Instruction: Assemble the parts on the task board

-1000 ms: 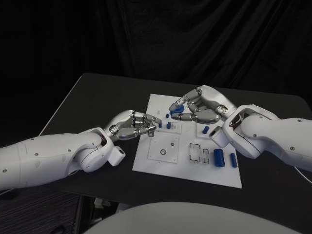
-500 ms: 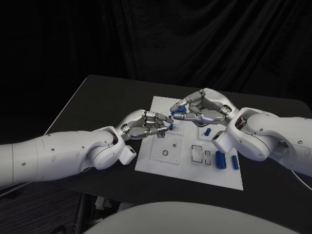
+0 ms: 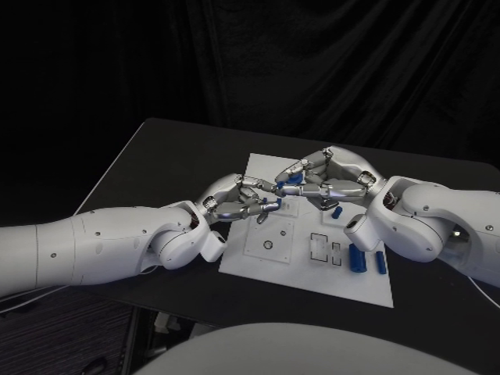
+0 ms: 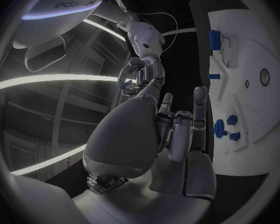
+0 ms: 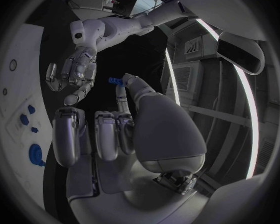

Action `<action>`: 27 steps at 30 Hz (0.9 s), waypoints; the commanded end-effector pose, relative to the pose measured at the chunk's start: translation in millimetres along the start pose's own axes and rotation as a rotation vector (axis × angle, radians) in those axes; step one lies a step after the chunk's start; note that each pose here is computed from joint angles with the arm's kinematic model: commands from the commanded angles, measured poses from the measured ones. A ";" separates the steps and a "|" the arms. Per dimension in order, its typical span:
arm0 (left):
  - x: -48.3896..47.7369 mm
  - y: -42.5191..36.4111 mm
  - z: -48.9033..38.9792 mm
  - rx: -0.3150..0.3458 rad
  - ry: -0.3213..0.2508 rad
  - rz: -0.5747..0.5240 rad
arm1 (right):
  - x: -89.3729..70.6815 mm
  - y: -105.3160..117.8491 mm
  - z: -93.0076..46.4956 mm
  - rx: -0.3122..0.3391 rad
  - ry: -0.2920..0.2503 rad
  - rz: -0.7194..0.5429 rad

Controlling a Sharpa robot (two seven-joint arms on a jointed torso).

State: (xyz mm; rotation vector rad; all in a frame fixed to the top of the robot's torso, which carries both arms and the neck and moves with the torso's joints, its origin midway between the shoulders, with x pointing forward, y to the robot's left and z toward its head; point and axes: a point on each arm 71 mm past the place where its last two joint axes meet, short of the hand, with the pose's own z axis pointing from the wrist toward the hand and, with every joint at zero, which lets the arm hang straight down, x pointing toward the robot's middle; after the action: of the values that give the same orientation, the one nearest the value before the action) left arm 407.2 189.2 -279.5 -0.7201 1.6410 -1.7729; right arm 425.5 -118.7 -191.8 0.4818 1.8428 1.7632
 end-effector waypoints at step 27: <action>11.7 -4.5 4.7 0.059 0.125 -0.081 | -5.8 -7.1 -3.9 0.044 0.018 0.058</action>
State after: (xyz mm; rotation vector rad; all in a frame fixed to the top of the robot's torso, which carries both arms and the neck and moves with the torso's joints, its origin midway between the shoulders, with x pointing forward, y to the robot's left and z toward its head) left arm 405.2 181.5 -280.0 -0.7357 1.6787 -1.8782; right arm 429.2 -125.4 -195.9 0.5301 1.8771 1.7758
